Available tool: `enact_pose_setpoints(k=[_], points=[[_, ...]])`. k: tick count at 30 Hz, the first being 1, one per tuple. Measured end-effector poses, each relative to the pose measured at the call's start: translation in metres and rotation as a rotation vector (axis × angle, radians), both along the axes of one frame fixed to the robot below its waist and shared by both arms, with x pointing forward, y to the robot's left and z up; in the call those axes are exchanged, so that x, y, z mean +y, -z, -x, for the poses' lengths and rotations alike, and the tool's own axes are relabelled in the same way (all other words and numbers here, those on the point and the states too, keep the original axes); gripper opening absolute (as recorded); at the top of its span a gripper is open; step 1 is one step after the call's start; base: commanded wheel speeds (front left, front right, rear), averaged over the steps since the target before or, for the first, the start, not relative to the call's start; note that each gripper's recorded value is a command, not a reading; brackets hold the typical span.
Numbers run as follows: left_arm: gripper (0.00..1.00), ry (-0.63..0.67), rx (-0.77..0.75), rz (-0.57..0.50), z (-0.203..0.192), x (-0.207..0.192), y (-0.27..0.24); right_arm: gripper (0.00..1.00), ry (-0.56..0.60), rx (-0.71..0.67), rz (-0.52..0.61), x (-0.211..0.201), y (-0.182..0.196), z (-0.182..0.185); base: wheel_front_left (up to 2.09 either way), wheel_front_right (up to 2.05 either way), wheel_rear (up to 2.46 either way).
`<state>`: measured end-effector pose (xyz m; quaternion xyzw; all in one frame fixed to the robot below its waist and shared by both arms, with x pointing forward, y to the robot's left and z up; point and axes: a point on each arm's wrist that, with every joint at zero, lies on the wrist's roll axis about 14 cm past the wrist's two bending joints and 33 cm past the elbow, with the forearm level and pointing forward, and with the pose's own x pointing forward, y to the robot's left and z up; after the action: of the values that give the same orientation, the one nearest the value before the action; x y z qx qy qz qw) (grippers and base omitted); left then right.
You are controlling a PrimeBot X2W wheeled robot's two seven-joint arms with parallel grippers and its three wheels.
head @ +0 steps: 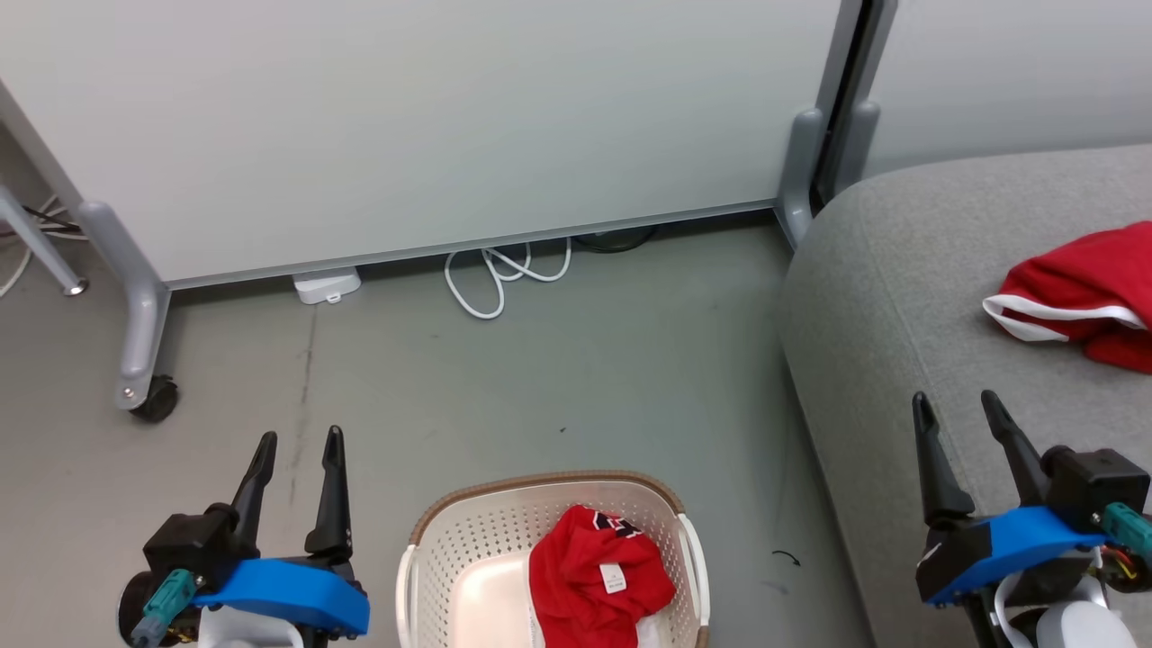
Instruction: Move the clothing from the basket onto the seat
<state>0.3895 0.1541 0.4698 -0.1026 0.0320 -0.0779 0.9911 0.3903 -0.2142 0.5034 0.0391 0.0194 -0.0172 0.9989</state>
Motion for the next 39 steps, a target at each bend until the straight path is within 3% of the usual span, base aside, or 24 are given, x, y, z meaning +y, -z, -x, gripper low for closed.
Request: enact_pose_setpoints(k=[15,39], points=[[1.0,-0.13,0.038,0.012,0.021,0.04,0.012,1.0,-0.088,0.033,-0.006,0.03,0.008,0.004,0.0,0.0,0.0],[1.0,-0.118,0.048,0.008,0.018,0.034,0.018,1.0,-0.106,0.057,-0.012,0.036,0.013,0.005,0.0,0.0,0.0]])
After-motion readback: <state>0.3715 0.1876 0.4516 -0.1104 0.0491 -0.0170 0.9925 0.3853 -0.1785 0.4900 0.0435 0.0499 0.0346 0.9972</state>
